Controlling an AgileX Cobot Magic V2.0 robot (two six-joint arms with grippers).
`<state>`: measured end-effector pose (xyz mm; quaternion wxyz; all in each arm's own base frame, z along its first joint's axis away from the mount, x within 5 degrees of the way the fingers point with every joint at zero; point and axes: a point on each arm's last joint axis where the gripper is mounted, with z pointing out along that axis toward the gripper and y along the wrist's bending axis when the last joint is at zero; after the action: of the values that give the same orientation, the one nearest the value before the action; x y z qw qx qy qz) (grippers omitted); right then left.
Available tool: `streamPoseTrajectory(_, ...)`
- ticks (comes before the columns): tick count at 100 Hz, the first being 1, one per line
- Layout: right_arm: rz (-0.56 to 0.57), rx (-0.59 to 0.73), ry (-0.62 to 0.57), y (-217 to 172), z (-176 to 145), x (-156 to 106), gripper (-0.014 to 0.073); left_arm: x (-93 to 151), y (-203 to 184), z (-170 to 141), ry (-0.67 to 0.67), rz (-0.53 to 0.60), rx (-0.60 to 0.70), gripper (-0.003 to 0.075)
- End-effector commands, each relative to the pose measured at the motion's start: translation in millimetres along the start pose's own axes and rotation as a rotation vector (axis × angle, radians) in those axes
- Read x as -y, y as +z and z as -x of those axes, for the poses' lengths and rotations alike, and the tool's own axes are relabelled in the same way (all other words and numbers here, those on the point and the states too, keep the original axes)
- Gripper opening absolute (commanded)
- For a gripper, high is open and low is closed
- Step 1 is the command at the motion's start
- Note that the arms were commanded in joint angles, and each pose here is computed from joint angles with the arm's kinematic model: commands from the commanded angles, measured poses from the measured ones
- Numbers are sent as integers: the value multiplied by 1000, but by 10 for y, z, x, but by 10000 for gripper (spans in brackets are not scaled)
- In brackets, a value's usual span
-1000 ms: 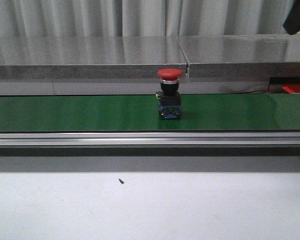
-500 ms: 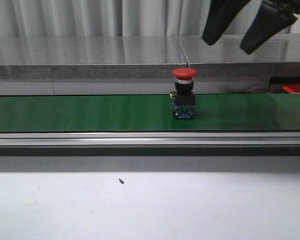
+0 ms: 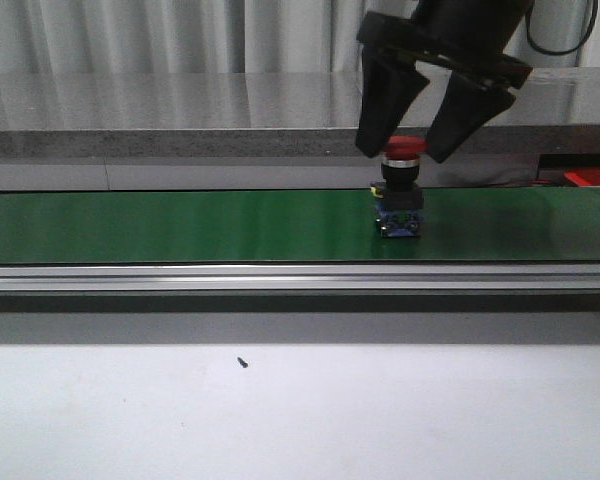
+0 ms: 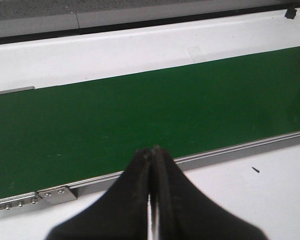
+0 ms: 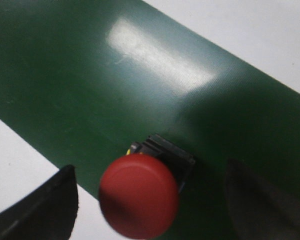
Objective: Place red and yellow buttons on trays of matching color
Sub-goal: 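Grasp the red button with the right gripper and lift it, then carry the red button into the red tray and open the right gripper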
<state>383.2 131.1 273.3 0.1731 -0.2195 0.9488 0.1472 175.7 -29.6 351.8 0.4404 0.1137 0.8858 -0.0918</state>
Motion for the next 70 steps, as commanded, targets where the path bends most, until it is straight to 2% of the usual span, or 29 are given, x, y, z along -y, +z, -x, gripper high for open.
streamPoseTrajectory(1, -8, 85, -17, -194, 95, -47, 518, 25, -93, 151, -15, 0, 110, -19)
streamPoseTrajectory(21, -8, 80, -15, -167, 96, -39, 235, 25, -93, 151, -15, 0, 110, -19)
streamPoseTrajectory(28, -8, 80, -15, -167, 96, -39, 167, 25, -93, 151, -15, 0, 110, -19)
streamPoseTrajectory(51, -34, 136, -30, -376, 100, -57, 152, 25, -93, 151, -15, 0, 110, -19)
streamPoseTrajectory(70, -114, 215, -3, -790, 32, 149, 152, 25, -93, 151, -15, 0, 110, -19)
